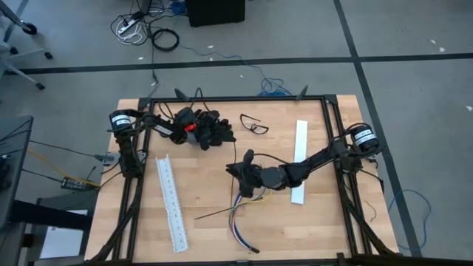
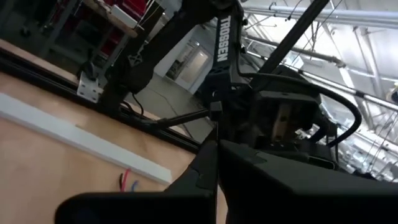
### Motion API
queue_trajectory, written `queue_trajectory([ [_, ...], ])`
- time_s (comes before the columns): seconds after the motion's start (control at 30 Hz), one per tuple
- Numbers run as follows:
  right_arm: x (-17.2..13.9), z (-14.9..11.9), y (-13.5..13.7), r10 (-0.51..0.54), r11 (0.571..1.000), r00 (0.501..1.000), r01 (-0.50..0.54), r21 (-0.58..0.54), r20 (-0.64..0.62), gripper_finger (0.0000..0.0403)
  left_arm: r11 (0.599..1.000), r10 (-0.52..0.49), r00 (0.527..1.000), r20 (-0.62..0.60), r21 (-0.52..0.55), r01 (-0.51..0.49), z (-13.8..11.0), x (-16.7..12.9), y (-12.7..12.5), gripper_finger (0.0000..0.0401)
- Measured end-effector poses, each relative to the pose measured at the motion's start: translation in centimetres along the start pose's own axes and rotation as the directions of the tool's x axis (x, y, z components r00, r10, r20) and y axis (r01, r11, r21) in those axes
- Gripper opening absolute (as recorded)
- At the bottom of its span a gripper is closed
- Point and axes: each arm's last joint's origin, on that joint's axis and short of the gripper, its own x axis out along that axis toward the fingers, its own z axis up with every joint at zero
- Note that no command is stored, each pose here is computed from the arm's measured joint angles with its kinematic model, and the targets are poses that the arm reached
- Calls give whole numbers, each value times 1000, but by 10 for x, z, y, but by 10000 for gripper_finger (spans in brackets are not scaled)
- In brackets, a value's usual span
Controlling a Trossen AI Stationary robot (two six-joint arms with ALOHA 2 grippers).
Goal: Ziptie cables
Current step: Insert the top black zip tie pointed tail end through the slot to form a loop
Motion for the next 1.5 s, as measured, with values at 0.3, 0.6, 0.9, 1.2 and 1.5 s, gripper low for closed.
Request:
queue_trajectory([
  [0.3, 5, -5, -3, 24, 994, 1000, -25, 104, 8, 72, 995, 17, 1000, 11, 95, -18, 4, -5, 4, 0],
  [0.6, 5, -9, 1, 60, 980, 998, -55, 190, -18, 72, 976, 43, 999, 34, 212, -49, 5, -8, 6, 0],
  [0.9, 6, -12, 1, 77, 970, 996, -67, 233, -33, 72, 946, 79, 995, 67, 308, -96, 6, -8, 7, 0],
  [1.2, 7, -15, 2, 87, 967, 995, -73, 242, -49, 72, 903, 101, 991, 82, 411, -126, 7, -8, 8, 0],
  [1.5, 10, -20, 2, 119, 959, 991, -98, 267, -63, 72, 845, 144, 984, 107, 504, -178, 6, -8, 10, 0],
])
